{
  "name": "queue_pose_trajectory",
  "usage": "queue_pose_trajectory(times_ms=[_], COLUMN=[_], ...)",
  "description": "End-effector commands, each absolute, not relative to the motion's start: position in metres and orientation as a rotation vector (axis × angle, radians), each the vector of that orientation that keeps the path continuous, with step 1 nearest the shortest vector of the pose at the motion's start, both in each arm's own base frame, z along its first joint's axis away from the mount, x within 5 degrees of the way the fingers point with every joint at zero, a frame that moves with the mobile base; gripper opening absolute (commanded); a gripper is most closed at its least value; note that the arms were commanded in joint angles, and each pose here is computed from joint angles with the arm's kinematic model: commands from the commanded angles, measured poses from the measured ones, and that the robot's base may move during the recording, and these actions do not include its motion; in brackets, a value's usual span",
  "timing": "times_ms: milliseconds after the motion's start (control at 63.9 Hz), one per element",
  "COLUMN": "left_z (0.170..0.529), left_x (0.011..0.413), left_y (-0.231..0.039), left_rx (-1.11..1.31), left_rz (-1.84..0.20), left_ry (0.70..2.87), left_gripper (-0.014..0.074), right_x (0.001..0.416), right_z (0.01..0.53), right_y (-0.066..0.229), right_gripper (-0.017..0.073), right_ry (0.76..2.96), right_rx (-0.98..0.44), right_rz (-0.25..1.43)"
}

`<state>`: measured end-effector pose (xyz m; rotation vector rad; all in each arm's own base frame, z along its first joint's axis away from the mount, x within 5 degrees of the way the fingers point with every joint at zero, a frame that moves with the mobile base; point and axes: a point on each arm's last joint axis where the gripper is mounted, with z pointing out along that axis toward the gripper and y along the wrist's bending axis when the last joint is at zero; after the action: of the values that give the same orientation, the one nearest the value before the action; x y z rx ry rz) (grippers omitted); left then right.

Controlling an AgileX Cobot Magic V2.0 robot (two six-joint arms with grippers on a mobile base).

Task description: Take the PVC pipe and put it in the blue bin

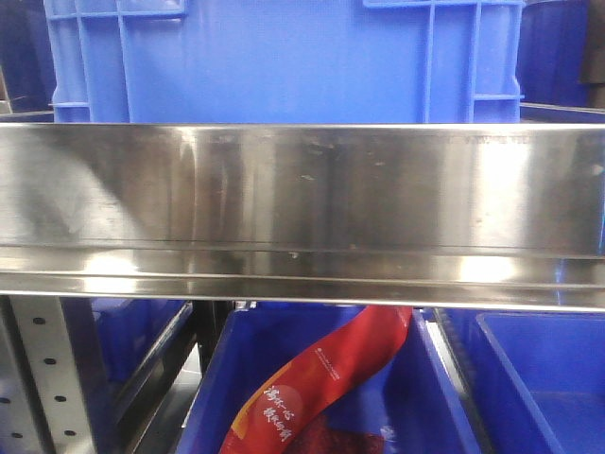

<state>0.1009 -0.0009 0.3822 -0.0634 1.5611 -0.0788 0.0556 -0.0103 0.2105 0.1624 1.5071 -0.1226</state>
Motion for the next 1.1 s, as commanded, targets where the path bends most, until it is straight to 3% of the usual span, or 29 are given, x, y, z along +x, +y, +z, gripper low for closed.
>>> queue_pose_trajectory(times_ms=[0,407,532,814,908,1080], left_z=[0.384,0.374,0.330,0.229,0.211,0.215], left_x=[0.100,0.095,0.084,0.060,0.056,0.056], left_y=[0.000,0.001,0.001,0.000,0.000,0.000], left_rx=[-0.071,-0.027,-0.018,-0.005,-0.009,-0.007], left_rz=[-0.078,-0.008,0.007,0.000,0.001,-0.001], left_ry=[1.538,1.550,1.597,1.473,1.506,1.468], left_gripper=[-0.0111,-0.0111,-0.0111,-0.0111,-0.0111,-0.0111], right_x=[0.055,0.055,0.055,0.055,0.055,0.055], right_z=[0.212,0.212,0.212,0.212,0.212,0.212], right_y=[-0.011,-0.011,-0.011,-0.011,-0.011,-0.011], right_gripper=[-0.0168,-0.0168,-0.0168,-0.0168,-0.0168,-0.0168], right_ry=[1.487,1.487,1.487,1.487,1.487,1.485], right_rx=[0.163,0.163,0.163,0.163,0.163,0.163], right_rz=[-0.128,-0.128,-0.128,-0.128,-0.128,-0.128])
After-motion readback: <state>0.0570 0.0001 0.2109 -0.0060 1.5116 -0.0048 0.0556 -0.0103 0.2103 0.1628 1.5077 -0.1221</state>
